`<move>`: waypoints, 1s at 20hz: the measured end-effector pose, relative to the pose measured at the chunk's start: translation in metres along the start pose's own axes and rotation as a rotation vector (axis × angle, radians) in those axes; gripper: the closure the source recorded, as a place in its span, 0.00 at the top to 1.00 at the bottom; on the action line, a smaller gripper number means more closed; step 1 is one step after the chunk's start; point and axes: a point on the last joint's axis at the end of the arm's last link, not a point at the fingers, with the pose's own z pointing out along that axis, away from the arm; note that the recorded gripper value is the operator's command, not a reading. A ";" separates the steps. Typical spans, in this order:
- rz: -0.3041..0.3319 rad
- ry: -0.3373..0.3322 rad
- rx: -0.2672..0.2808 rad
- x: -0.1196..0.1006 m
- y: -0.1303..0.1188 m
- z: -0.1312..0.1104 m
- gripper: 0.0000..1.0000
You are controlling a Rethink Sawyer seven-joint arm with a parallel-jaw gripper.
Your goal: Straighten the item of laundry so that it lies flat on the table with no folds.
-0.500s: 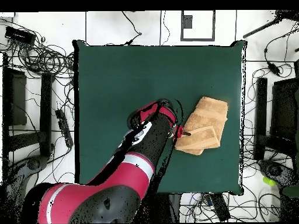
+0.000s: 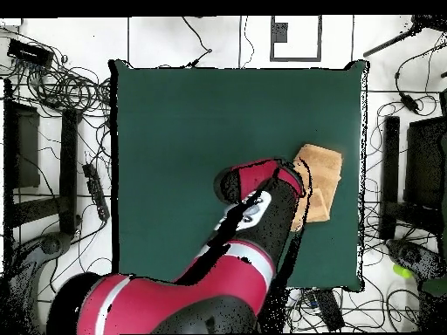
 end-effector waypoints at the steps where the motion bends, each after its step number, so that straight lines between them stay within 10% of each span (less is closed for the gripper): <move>1: 0.011 0.006 -0.004 0.000 -0.003 0.003 1.00; 20: 0.084 0.071 -0.046 0.007 -0.002 0.015 1.00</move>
